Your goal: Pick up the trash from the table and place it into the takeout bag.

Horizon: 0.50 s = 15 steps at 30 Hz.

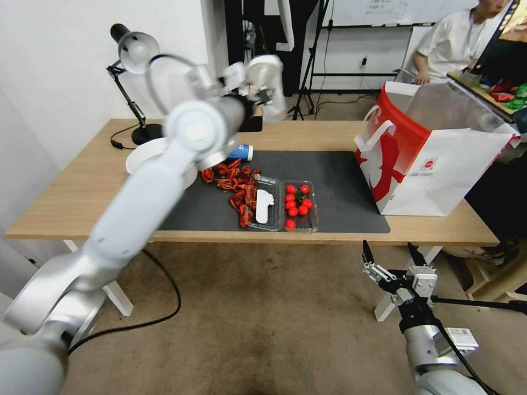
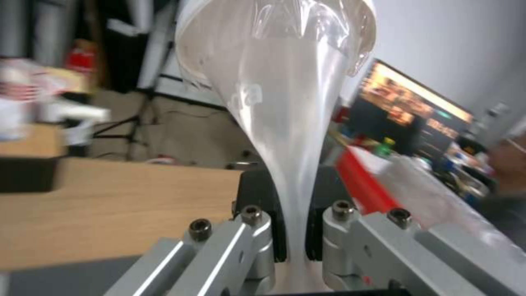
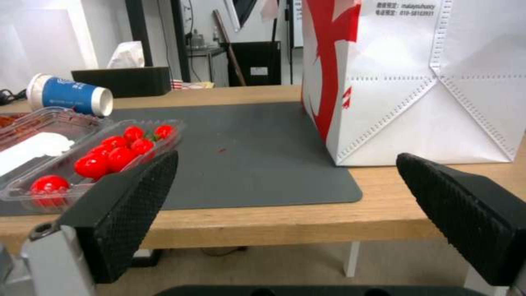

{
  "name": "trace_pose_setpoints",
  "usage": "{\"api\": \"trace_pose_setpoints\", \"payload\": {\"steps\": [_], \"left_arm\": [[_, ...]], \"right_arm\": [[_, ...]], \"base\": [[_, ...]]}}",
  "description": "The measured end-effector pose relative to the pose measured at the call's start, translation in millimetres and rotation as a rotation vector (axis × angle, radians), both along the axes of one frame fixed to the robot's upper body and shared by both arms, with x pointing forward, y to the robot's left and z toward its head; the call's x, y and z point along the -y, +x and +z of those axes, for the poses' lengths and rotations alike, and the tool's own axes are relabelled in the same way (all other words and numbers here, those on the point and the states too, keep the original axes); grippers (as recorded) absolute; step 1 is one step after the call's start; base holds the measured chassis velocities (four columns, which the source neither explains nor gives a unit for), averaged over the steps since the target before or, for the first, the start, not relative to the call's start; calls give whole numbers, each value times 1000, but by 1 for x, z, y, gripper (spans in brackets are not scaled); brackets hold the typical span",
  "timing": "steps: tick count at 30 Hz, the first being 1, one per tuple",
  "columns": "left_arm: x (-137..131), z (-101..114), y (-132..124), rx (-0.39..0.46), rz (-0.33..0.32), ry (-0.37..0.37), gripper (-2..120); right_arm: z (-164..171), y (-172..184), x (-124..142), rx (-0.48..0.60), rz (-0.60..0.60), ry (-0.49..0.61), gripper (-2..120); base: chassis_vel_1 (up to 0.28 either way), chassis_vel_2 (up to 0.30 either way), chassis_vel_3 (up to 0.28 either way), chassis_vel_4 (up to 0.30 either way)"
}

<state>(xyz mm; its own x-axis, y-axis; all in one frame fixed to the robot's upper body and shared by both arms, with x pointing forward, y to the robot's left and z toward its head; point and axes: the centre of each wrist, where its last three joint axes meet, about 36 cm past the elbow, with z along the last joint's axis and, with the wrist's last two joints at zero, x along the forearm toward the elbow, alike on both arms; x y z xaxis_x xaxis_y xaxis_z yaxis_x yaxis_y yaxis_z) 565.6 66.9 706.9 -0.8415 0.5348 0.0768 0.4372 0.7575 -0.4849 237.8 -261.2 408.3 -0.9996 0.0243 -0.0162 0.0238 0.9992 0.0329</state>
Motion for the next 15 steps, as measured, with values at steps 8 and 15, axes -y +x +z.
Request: {"api": "trace_pose_setpoints", "payload": {"steps": [8, 15], "left_arm": [[75, 3, 17, 77, -69, 54, 3], [126, 2, 36, 165, -87, 118, 2]], "right_arm": [[0, -4, -1, -4, -10, -3, 100], [-2, -8, -2, -10, -22, -7, 100]], "base": [[0, 0, 0, 0], [0, 0, 0, 0]]}}
